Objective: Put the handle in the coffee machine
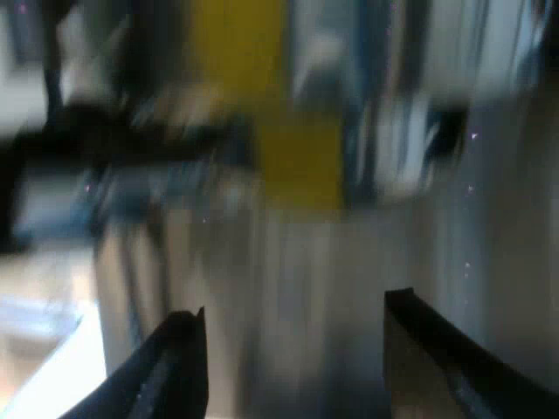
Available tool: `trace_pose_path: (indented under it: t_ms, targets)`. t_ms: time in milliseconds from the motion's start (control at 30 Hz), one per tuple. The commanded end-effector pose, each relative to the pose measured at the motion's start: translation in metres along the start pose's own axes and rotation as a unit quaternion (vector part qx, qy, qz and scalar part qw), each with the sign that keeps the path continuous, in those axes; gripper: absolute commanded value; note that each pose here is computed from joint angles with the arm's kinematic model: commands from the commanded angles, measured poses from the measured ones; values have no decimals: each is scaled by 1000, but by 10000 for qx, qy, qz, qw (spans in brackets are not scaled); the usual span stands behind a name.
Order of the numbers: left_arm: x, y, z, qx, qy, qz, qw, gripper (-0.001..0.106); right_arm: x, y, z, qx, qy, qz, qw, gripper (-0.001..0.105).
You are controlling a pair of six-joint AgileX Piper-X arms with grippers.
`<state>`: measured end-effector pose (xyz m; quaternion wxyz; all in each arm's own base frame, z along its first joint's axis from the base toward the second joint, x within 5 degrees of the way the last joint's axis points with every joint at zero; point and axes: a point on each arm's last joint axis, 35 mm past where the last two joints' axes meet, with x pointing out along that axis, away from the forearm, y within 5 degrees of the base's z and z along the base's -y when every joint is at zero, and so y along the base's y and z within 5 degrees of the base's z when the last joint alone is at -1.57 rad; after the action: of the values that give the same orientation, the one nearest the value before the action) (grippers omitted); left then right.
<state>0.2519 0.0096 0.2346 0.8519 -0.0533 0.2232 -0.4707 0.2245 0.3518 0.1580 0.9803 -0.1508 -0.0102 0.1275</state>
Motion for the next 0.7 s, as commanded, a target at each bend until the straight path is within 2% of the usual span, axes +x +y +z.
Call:
trace_pose_path:
  t_ms: [33, 267, 300, 467, 700]
  targets:
    - [-6, -8, 32, 714, -686, -709, 9926, 0, 13, -4, 8, 86, -34, -448, 9990, 46]
    - [-6, -8, 32, 700, -685, -710, 9927, 0, 21, -7, 13, 179, -91, -607, 9980, 45]
    - [-6, -8, 32, 700, -685, -710, 9927, 0, 21, -8, 15, 88, -168, -617, 9979, 45]
    - [-6, -8, 32, 700, -685, -710, 9927, 0, 20, -9, 23, 46, -490, -498, 9975, 45]
    - [-6, -8, 32, 700, -685, -710, 9927, 0, 19, -11, 27, 175, -646, -560, 9962, 45]
